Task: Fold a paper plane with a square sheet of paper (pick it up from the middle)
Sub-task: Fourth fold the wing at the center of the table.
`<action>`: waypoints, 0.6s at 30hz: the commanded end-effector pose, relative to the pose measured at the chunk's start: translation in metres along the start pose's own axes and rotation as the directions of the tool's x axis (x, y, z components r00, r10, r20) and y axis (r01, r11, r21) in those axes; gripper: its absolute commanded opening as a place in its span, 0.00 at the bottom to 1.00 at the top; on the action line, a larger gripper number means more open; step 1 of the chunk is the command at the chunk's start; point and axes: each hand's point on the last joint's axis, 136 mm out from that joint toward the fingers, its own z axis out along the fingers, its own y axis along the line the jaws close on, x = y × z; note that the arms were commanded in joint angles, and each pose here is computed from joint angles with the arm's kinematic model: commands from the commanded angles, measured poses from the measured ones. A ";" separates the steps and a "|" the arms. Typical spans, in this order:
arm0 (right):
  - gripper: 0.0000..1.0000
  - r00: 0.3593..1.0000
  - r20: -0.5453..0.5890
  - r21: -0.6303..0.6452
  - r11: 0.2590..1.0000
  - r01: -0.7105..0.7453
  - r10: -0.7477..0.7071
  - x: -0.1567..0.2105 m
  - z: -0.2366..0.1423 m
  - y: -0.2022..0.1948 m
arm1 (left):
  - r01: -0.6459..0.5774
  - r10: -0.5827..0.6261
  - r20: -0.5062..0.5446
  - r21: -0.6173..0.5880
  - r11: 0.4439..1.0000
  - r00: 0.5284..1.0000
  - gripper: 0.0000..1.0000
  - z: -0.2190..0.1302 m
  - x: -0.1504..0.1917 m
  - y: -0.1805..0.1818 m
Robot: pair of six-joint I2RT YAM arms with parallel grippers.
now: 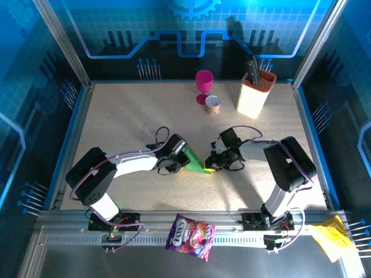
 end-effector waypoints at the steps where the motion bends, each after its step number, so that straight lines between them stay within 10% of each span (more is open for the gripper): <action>1: 0.00 0.994 -0.058 0.191 0.978 -0.084 0.097 0.025 0.014 -0.056 | -0.015 0.015 0.025 0.006 1.000 1.000 0.32 -0.004 -0.007 0.002; 18: 0.00 0.993 -0.067 0.193 0.977 -0.087 0.101 0.022 0.017 -0.056 | -0.032 0.029 0.044 0.085 0.996 0.999 0.34 -0.014 -0.007 -0.007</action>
